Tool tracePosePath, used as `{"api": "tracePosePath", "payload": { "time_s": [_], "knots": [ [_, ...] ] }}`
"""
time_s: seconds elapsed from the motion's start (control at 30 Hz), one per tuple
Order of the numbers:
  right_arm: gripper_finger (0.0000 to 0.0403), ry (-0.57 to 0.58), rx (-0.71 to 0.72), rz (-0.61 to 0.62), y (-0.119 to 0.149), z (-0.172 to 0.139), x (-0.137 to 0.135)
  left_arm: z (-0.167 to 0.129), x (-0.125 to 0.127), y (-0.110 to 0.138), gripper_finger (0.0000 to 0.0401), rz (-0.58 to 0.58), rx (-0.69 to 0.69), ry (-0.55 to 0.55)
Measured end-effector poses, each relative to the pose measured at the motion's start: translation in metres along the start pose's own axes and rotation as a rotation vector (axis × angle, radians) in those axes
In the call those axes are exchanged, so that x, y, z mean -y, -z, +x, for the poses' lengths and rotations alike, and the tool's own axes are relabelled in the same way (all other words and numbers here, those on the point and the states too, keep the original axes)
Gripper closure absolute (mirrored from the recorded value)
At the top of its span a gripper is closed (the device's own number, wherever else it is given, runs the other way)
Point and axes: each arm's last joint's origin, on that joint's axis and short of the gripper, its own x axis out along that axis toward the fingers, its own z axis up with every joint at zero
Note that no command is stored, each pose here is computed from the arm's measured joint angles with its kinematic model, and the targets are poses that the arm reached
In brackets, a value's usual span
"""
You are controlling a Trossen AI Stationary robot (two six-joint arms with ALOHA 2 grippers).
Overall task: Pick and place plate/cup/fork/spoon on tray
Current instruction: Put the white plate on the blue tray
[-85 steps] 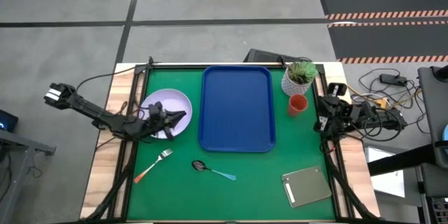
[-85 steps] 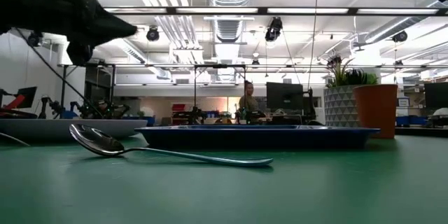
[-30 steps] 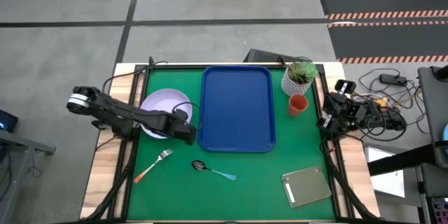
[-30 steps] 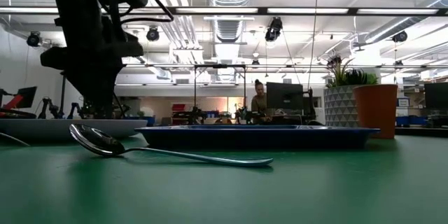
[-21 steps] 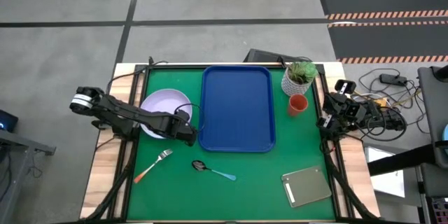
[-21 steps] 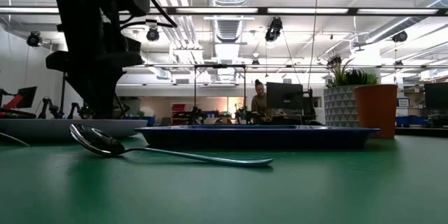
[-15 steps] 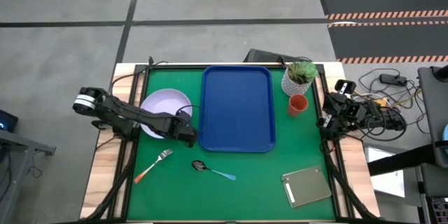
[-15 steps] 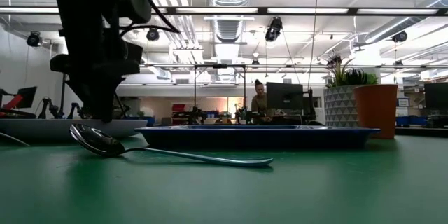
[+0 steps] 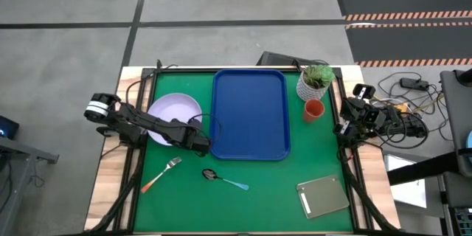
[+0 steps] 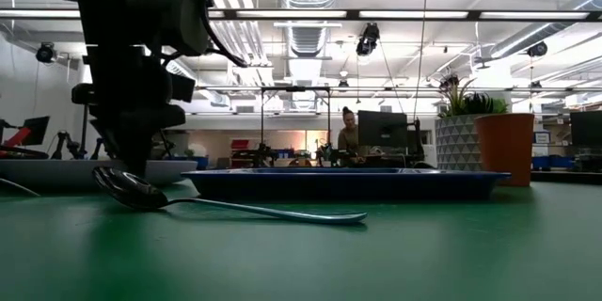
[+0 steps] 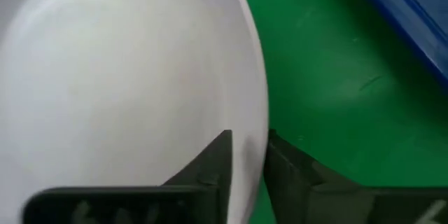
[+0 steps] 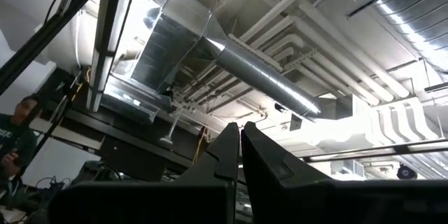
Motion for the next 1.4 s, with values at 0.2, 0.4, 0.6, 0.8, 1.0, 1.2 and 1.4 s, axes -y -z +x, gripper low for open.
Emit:
{"api": "tracePosePath", "payload": {
  "time_s": [0.2,0.4,0.6,0.8,1.0,1.2,1.4],
  "knots": [
    [0.0394,0.0,0.0,-0.001,0.0,0.0,0.0,-0.001,0.0,0.0,0.0394,0.006,0.008,0.001],
    [0.0394,0.0,0.0,-0.002,0.0,0.0,0.0,-0.007,0.002,-0.005,0.04,0.054,0.016,0.011],
    [0.0394,0.0,0.0,-0.004,0.0,0.0,0.0,-0.027,0.008,-0.018,0.04,0.11,0.076,0.005],
    [0.0394,0.0,0.0,-0.004,0.0,0.0,0.0,-0.056,0.007,-0.034,0.04,0.181,0.152,-0.075],
    [0.0394,0.0,0.0,-0.004,0.0,0.0,0.0,-0.086,0.018,-0.055,0.0401,0.249,0.304,-0.017],
    [0.0394,0.001,0.0,-0.004,0.0,0.0,0.0,-0.107,0.041,-0.077,0.0401,0.302,0.532,0.143],
    [0.0394,0.001,0.001,-0.004,0.0,0.0,0.0,-0.112,0.071,-0.093,0.0401,0.389,0.724,0.344]
  ]
}}
